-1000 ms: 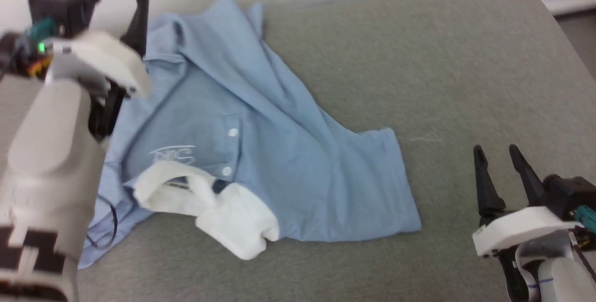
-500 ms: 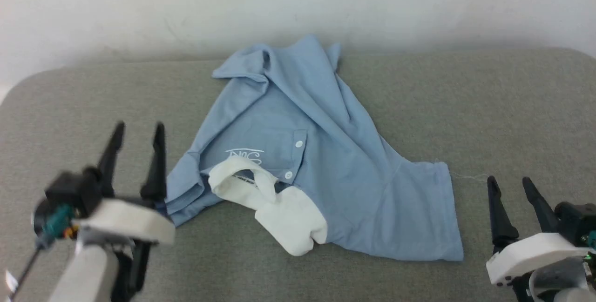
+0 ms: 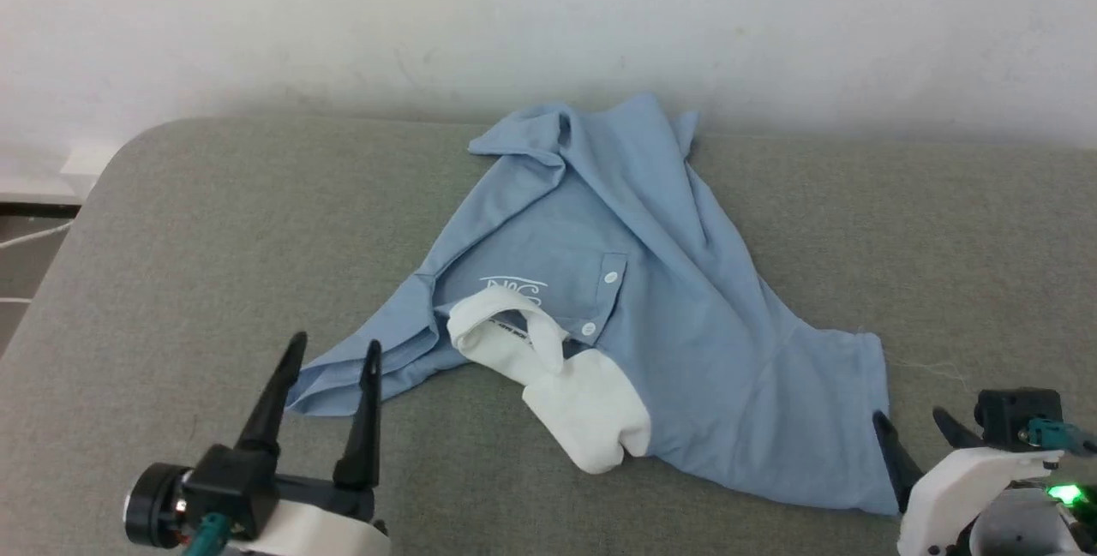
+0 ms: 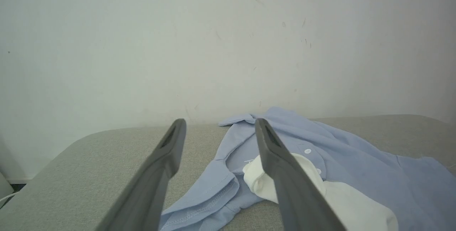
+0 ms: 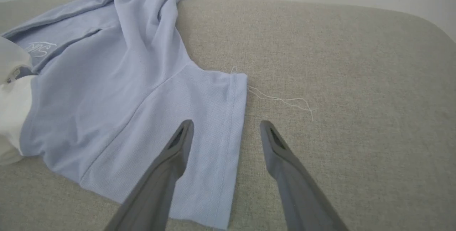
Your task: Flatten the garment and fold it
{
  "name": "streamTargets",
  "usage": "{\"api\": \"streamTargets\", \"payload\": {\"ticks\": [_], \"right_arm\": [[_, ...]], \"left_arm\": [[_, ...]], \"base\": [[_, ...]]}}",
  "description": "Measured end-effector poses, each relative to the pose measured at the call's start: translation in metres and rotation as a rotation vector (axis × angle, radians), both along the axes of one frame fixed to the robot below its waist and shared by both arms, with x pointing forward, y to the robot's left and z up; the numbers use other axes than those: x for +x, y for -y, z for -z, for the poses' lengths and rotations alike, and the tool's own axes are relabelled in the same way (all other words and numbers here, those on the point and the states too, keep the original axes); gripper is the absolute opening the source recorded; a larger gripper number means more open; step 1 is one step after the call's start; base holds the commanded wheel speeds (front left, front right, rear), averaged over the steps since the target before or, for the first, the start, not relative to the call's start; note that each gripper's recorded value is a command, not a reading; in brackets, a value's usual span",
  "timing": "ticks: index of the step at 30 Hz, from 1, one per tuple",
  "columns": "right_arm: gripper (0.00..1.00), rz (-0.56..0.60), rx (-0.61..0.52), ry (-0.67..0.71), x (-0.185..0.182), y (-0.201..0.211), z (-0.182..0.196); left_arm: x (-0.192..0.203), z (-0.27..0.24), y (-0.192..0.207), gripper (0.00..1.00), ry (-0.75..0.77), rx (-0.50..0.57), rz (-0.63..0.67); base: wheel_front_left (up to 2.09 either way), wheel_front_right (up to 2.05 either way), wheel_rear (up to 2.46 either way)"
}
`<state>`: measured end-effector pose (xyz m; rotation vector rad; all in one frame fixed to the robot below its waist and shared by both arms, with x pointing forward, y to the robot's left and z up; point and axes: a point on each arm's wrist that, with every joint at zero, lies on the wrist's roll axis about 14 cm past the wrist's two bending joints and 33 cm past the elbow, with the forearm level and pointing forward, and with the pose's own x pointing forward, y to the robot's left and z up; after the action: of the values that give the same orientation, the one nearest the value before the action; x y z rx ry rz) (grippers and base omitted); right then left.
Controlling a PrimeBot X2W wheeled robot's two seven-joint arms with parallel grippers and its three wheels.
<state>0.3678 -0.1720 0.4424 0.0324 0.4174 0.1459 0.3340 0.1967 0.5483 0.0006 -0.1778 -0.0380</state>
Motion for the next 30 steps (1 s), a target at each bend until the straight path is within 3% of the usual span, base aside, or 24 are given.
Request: {"api": "streamTargets", "payload": {"ticks": [9,16,17,18,19,25,30], "right_arm": [[1.00,-0.040,-0.025,-0.390,-0.016,-0.001,0.049],[1.00,-0.082,-0.054,-0.510,-0.015,-0.011,0.071],[0.84,-0.092,-0.064,-0.514,-0.014,-0.012,0.073],[0.25,-0.097,-0.071,-0.510,-0.011,-0.013,0.073],[0.00,-0.100,-0.072,-0.494,-0.008,-0.014,0.073],[0.00,-0.072,-0.081,-0.419,0.000,-0.004,0.066],[0.00,0.051,-0.141,-0.379,0.001,0.056,0.050]], "left_arm": [[-0.010,0.009,0.005,1.00,-0.016,0.016,-0.029],[-0.014,0.021,0.002,1.00,-0.054,0.011,-0.049],[-0.014,0.023,0.001,1.00,-0.060,0.008,-0.056],[-0.014,0.024,0.001,1.00,-0.065,0.004,-0.055],[-0.014,0.026,0.001,1.00,-0.069,0.002,-0.059],[-0.008,0.029,0.003,1.00,-0.078,-0.005,-0.045],[0.000,0.029,0.012,1.00,-0.074,-0.010,0.000]], "base": [[0.00,0.00,0.00],[0.00,0.00,0.00],[0.00,0.00,0.00],[0.00,0.00,0.00],[0.00,0.00,0.00],[0.00,0.00,0.00],[0.00,0.00,0.00]]}}
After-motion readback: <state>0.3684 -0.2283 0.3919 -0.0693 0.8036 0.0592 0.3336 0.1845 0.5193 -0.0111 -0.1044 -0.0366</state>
